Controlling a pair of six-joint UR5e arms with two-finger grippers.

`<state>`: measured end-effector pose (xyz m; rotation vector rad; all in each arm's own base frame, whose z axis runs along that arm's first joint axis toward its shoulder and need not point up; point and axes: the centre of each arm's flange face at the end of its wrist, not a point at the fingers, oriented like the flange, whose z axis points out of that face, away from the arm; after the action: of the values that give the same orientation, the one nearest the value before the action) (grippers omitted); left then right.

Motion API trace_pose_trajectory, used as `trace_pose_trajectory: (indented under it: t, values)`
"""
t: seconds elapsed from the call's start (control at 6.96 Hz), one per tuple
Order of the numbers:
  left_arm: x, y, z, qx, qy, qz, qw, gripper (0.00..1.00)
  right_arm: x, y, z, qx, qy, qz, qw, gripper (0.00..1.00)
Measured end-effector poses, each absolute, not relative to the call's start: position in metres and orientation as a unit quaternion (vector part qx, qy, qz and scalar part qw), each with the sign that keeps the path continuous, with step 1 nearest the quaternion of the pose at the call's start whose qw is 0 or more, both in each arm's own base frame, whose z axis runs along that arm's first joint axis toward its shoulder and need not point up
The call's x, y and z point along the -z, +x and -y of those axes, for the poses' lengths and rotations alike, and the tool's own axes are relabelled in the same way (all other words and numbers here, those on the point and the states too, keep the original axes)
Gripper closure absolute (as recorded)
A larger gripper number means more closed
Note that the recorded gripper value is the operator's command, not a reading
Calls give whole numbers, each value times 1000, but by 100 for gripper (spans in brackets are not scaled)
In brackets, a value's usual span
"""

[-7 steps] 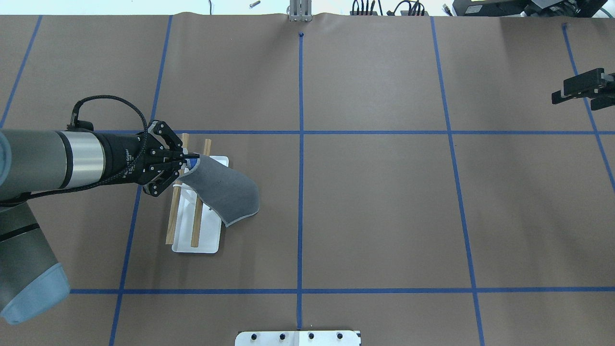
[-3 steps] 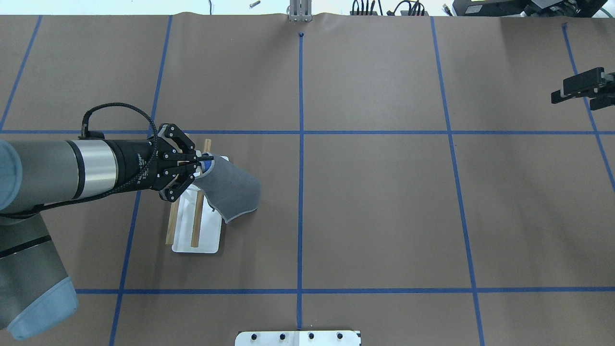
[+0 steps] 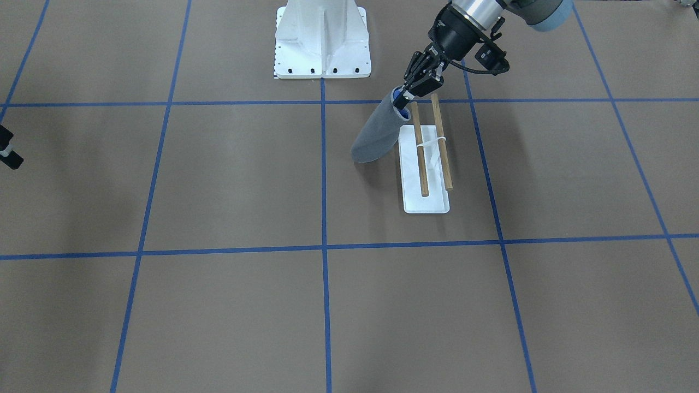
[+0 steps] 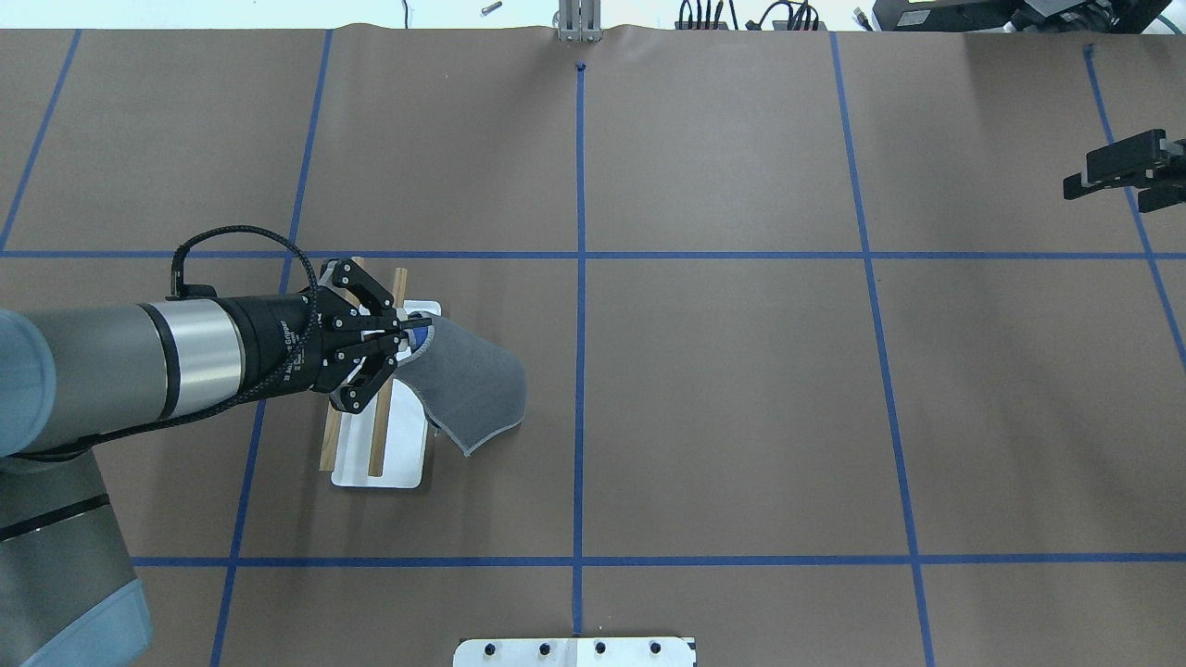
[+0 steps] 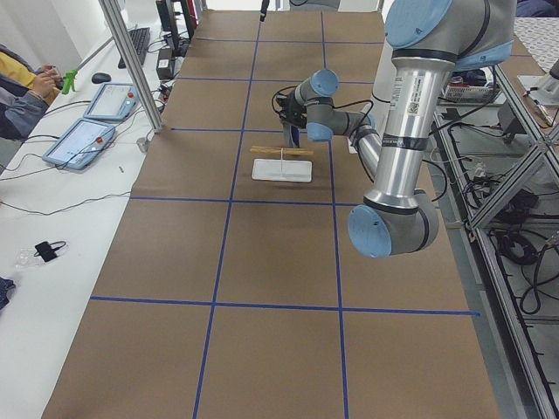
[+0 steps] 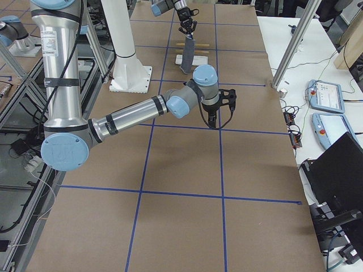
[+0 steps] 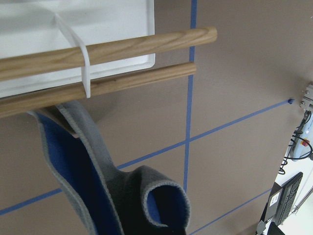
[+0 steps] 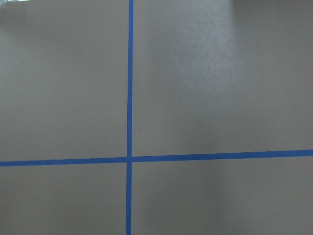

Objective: Hang towel on rack

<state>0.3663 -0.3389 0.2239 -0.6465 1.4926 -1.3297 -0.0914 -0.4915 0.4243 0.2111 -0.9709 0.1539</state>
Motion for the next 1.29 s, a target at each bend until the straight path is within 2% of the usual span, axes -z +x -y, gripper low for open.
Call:
trace_pose_trajectory:
  t: [0.57, 1.29]
  values:
    - [-260, 344, 326, 567, -251, -597, 509, 100, -425, -90, 493, -76, 101, 465, 876, 0]
    - [-296, 307, 359, 579, -189, -594, 526, 100, -411, -88, 502, -79, 104, 465, 875, 0]
